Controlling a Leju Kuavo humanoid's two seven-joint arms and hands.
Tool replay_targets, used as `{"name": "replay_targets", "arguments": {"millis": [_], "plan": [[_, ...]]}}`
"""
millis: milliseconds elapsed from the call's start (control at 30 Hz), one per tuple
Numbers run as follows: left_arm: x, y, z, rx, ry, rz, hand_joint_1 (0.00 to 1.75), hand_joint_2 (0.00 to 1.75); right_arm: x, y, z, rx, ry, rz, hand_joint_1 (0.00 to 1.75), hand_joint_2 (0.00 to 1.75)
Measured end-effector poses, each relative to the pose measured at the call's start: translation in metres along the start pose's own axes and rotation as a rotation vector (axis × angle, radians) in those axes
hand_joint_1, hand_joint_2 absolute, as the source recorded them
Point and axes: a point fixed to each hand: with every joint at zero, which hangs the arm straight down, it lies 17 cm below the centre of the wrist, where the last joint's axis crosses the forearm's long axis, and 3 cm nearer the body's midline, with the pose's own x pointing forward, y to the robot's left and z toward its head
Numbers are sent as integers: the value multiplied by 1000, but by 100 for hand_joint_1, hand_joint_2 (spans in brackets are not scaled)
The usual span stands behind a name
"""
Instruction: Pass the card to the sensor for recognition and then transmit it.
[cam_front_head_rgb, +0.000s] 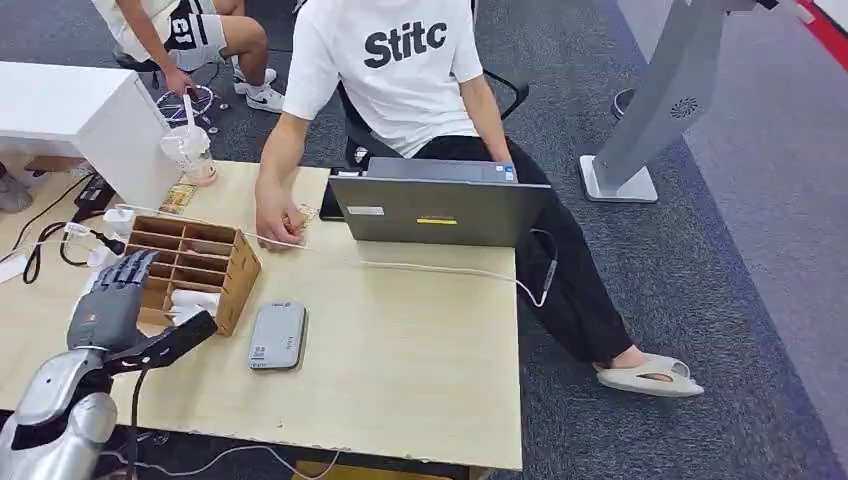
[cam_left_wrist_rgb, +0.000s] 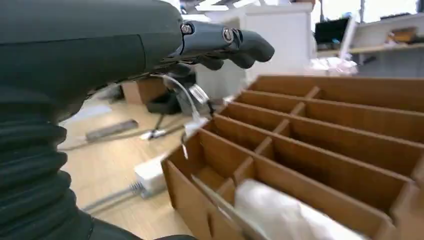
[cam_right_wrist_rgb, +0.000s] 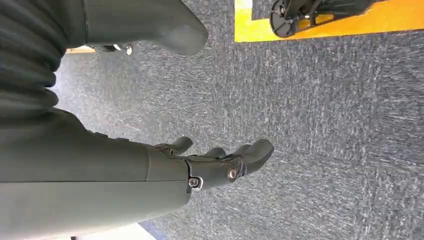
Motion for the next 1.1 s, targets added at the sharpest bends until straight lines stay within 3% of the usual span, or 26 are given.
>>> {"name": "replay_targets", "arguments": {"millis": [167, 400, 767, 1100], "plan": [[-9, -7, 11, -92, -19, 40, 0, 175, -1, -1, 0, -1, 1, -9, 0, 175], [-22, 6, 18, -101, -24, -18, 0, 175, -2, -1, -1, 0, 5, -21, 0, 175], [-34, 24, 19, -44, 3, -86, 0, 175, -1, -1, 0, 4, -2, -10, 0, 175], [-16, 28, 13, 22, -17, -99, 0, 175, -1, -1, -1, 4, -3, -2, 0, 175]]}}
